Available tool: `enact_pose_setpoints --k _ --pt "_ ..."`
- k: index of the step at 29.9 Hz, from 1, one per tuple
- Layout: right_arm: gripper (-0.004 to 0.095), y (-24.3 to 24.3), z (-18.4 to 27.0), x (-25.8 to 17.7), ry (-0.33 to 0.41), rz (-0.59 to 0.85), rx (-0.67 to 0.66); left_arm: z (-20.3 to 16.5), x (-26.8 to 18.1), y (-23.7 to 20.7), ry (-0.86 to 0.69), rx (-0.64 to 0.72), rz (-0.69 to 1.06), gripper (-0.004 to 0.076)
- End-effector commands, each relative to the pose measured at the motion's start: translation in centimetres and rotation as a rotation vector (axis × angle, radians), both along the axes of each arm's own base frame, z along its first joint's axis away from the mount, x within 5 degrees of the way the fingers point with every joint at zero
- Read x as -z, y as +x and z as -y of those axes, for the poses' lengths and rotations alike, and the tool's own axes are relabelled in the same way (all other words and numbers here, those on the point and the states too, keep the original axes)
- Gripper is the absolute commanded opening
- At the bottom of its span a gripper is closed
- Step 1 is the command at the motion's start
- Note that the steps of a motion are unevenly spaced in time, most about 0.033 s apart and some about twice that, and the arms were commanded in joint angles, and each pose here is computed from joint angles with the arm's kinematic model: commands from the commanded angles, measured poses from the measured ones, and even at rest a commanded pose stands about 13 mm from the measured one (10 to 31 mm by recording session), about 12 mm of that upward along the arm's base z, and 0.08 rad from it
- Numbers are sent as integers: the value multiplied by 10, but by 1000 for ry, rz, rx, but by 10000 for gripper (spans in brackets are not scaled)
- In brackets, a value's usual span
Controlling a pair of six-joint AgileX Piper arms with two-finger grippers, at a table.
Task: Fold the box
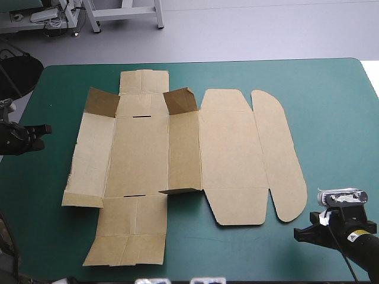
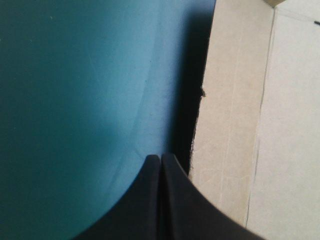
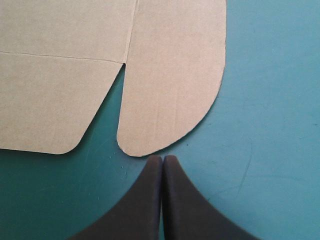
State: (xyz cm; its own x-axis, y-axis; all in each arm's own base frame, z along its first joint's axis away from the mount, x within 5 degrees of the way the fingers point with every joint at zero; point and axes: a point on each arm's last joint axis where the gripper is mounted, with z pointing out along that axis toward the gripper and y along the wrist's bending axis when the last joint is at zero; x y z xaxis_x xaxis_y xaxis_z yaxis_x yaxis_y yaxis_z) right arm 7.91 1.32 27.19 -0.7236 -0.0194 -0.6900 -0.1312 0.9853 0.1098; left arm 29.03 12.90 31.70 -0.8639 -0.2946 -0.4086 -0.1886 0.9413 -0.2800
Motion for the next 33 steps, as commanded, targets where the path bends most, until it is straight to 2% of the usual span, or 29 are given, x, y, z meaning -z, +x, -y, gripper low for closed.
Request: enact_pose_setpoints --k 1,9,12,15,20,22,33 --pt "-18 5 0 -11 -2 73 6 -1 -6 5 -29 -1 26 -9" --pt "-18 5 0 -11 -2 73 6 -4 15 12 -92 19 -65 -4" --pt "-18 5 0 -11 -2 73 6 -2 18 12 -108 30 -87 27" --pt "-18 5 1 -11 -2 74 7 -2 18 11 -115 38 -97 116" --pt "-18 5 1 -11 -3 76 7 -1 18 11 -114 45 -98 367" --pt "-18 5 1 -11 -3 76 7 -1 19 10 -121 50 -108 421" --pt "-17 5 1 -11 0 78 9 12 49 19 -320 73 -171 419"
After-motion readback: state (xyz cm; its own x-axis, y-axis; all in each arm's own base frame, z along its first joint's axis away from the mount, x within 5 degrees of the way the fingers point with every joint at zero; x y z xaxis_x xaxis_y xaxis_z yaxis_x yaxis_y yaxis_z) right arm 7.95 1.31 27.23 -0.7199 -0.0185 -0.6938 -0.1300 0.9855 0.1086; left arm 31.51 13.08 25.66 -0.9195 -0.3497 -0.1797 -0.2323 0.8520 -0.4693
